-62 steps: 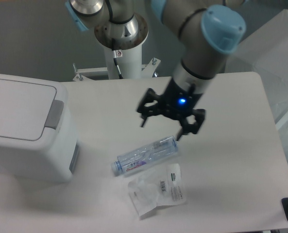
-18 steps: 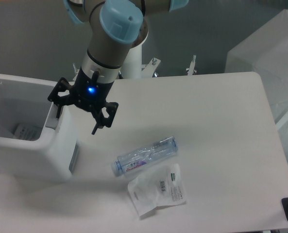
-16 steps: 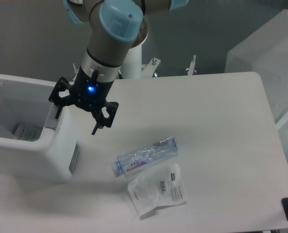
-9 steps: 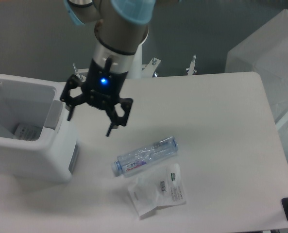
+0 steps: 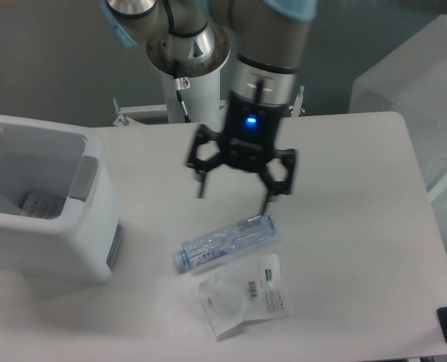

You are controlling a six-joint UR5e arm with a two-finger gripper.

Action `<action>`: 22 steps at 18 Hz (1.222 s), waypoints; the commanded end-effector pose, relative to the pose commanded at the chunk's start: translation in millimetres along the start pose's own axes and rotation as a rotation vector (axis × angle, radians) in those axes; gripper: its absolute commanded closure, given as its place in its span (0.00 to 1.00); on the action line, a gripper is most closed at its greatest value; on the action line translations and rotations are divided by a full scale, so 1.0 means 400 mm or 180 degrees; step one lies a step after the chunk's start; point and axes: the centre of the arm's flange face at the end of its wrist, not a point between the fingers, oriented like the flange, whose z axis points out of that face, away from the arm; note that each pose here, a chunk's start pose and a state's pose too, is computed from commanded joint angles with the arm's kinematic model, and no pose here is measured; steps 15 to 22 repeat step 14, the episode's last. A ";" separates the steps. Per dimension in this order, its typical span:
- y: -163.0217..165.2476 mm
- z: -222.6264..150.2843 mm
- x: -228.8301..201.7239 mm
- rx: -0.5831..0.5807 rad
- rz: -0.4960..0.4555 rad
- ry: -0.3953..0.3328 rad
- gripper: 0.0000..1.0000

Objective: Open the trash can
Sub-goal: 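Lift the gripper away from the opened trash can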

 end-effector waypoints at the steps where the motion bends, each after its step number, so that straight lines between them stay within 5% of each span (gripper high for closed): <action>1: 0.019 0.023 -0.029 -0.0043 0.0027 0.0014 0.00; 12: 0.090 0.145 -0.184 -0.0964 0.0617 -0.0291 0.00; 22: 0.094 0.155 -0.186 -0.0995 0.0613 -0.0287 0.00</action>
